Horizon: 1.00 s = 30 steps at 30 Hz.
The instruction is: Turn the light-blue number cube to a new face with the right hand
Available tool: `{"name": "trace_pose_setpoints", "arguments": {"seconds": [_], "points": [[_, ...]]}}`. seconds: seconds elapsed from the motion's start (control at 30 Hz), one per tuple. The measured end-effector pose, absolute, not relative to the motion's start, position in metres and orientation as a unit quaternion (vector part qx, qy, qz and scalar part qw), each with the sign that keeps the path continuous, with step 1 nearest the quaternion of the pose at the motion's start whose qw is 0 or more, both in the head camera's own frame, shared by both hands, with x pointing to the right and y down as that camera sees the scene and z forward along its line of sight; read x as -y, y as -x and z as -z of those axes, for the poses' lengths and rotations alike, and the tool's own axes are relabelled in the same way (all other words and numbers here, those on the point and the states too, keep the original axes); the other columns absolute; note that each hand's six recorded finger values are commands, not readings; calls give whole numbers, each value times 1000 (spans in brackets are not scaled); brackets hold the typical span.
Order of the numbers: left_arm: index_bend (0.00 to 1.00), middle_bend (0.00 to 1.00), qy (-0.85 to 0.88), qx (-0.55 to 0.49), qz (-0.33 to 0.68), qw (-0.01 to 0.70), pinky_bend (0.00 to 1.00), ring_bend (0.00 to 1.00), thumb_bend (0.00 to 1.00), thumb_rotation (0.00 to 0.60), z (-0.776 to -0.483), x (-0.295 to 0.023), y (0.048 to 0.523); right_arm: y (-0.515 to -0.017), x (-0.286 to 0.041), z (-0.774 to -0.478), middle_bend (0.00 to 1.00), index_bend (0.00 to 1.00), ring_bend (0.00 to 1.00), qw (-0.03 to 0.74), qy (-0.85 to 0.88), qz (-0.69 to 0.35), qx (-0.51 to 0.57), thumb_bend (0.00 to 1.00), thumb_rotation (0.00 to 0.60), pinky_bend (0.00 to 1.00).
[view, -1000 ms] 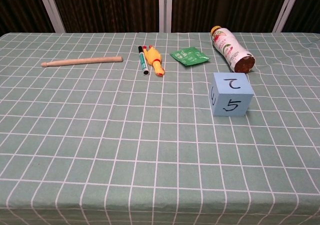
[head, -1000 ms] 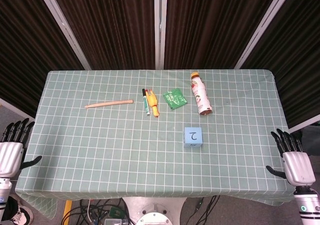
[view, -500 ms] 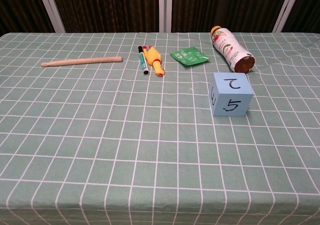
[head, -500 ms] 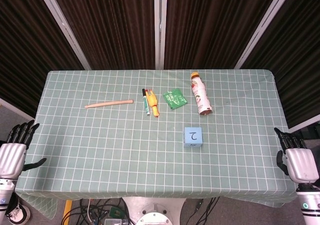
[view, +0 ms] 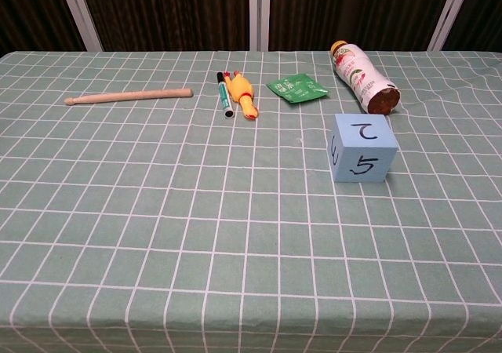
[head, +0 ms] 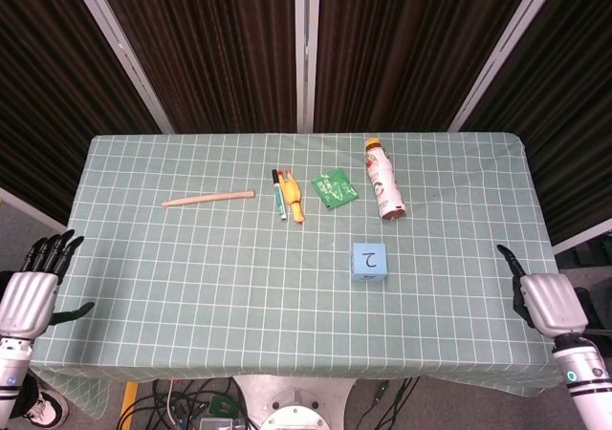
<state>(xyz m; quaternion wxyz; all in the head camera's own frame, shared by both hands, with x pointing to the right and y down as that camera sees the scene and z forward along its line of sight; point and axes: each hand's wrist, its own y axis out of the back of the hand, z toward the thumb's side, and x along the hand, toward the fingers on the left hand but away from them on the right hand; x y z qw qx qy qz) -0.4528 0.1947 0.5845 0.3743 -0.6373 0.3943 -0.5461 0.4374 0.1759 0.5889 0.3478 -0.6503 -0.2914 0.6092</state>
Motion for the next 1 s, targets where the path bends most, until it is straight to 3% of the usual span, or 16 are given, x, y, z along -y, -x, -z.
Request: {"name": "trace_pose_setpoints", "arguments": {"seconds": [0.3,0.57,1.0], "points": [[27,0,634,-392,557,366,0,0,2,600,-588,-196,461,-383,-146,-620,987,45,854,258,722,-618,176,1000,600,744],[27,0,635,-392,559,360,0,0,2,600,-592,-197,466,-327,-116,-635,986,46,854,238,753,-600,129,1000,600,743],[27,0,633,-393,560,361,0,0,2,600,-589,-196,470,-288,-122,-667,987,46,854,201,767,-603,85,1000,600,744]]}}
